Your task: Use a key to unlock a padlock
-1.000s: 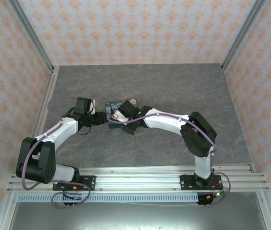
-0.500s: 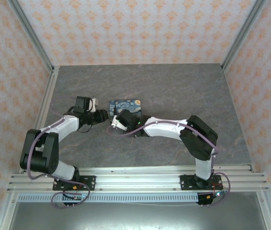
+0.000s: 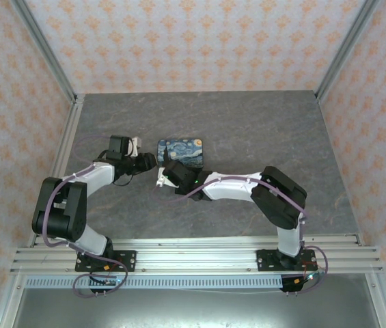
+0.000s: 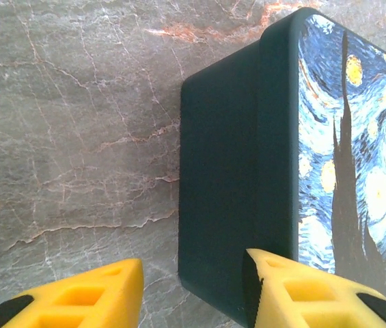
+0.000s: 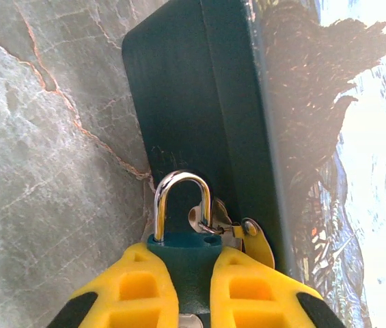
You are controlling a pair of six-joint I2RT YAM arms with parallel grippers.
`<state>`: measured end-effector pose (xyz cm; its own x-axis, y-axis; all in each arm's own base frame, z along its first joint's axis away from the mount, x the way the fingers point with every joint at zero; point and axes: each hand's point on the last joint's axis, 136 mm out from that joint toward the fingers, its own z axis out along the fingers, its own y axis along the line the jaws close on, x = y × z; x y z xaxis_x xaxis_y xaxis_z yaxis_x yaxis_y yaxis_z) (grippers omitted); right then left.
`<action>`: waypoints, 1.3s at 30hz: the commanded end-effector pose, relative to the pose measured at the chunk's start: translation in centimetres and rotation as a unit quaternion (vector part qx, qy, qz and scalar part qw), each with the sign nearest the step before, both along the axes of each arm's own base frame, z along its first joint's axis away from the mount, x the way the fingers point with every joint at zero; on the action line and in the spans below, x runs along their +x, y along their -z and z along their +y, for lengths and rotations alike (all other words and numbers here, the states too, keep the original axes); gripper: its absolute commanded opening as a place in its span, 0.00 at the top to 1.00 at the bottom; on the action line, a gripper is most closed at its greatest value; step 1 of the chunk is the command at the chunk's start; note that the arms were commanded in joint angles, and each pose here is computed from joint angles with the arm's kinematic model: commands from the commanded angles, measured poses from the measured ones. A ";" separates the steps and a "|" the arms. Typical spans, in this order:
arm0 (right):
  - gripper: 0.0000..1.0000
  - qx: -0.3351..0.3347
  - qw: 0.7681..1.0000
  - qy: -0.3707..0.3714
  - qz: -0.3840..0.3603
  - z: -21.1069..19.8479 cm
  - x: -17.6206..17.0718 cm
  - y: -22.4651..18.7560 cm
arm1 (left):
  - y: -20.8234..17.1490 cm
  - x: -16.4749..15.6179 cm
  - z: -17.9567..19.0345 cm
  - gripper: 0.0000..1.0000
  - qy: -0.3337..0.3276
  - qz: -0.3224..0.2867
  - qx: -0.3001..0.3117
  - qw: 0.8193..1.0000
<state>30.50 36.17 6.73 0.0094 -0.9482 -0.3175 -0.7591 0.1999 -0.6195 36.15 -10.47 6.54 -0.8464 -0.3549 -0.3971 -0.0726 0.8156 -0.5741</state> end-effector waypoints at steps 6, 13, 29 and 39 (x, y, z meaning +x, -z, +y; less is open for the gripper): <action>1.00 0.125 0.992 -0.004 0.035 4.1 -0.5 -2.3 | 1.9 -1.7 -1.6 0.57 0.027 0.030 -0.018 0.999; 1.00 0.120 0.991 -0.033 -0.050 5.1 0.5 -3.5 | 2.5 -1.9 -1.8 0.57 0.031 0.035 -0.025 0.999; 1.00 0.101 0.964 -0.137 -0.202 6.8 0.7 -4.9 | 1.6 -1.6 -2.1 0.55 0.040 0.025 -0.031 0.998; 1.00 0.243 0.968 -0.030 0.052 5.7 0.2 -6.5 | 1.8 -1.7 -2.1 0.56 0.039 0.029 -0.031 0.998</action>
<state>31.71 37.47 6.80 0.0856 -0.8920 -0.4439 -0.7233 0.2508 -0.6434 38.17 -9.65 6.57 -0.7953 -0.3943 -0.4605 -0.0685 0.8132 -0.5780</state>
